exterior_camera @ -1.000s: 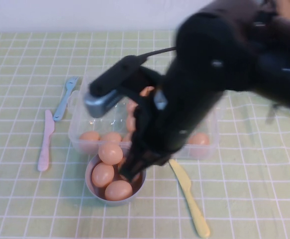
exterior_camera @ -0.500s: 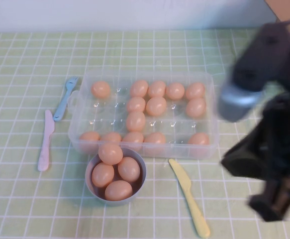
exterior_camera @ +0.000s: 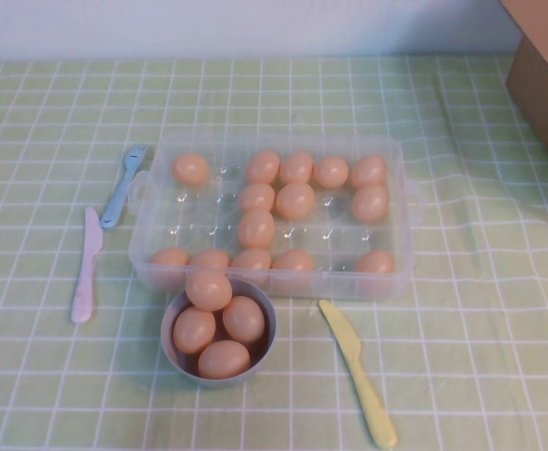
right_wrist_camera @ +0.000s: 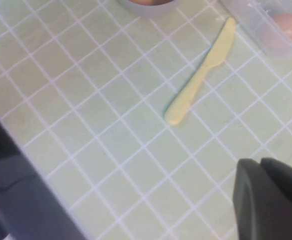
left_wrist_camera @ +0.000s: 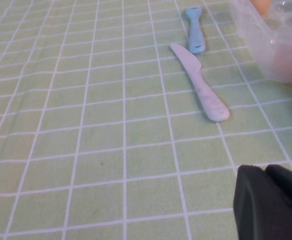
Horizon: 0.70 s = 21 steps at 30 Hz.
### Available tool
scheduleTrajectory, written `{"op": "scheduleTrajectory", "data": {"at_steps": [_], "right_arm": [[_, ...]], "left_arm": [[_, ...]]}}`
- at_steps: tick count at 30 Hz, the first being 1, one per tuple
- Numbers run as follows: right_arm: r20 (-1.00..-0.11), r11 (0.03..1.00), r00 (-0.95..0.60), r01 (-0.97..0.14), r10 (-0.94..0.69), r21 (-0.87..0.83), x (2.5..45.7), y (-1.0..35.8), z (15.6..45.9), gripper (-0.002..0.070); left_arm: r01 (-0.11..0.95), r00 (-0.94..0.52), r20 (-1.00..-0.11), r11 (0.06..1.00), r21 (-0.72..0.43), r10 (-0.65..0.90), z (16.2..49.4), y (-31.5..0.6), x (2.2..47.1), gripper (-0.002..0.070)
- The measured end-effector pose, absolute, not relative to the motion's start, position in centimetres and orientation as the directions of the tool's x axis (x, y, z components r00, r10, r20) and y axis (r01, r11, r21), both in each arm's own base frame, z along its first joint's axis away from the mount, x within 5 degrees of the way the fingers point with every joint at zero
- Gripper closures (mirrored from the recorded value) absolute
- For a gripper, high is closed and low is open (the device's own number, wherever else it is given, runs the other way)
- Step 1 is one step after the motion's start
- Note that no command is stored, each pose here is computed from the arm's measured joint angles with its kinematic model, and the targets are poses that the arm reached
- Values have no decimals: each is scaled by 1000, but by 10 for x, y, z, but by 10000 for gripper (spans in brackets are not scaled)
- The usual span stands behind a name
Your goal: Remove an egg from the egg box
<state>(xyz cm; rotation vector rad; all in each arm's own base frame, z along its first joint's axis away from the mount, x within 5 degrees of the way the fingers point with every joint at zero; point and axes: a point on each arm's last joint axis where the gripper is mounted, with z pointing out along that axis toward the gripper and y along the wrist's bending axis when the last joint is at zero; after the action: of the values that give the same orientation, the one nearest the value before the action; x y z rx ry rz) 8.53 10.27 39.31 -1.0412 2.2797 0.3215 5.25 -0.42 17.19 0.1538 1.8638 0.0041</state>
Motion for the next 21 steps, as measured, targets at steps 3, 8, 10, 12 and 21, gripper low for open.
{"op": "scheduleTrajectory", "data": {"at_steps": [3, 8, 10, 12, 21], "right_arm": [[-682, 693, -494, -721, -539, -25, 87, 95, 375, 693], [-803, 829, -486, -559, -345, -17, 103, 72, 330, 694], [-852, 873, -450, -487, -267, -16, 106, 61, 312, 694], [-907, 908, -377, -419, -188, -14, 107, 50, 298, 694], [-996, 986, -91, -165, -16, -1, 92, 15, 233, 694]], "left_arm": [[104, -286, -952, 991, 81, 108, 172, -4, 52, 678], [104, -286, -952, 991, 81, 108, 172, -4, 52, 678], [104, -286, -952, 991, 81, 108, 172, -4, 52, 678], [104, -286, -952, 991, 81, 108, 172, -4, 52, 678], [104, -286, -952, 991, 81, 108, 172, -4, 52, 678]]}}
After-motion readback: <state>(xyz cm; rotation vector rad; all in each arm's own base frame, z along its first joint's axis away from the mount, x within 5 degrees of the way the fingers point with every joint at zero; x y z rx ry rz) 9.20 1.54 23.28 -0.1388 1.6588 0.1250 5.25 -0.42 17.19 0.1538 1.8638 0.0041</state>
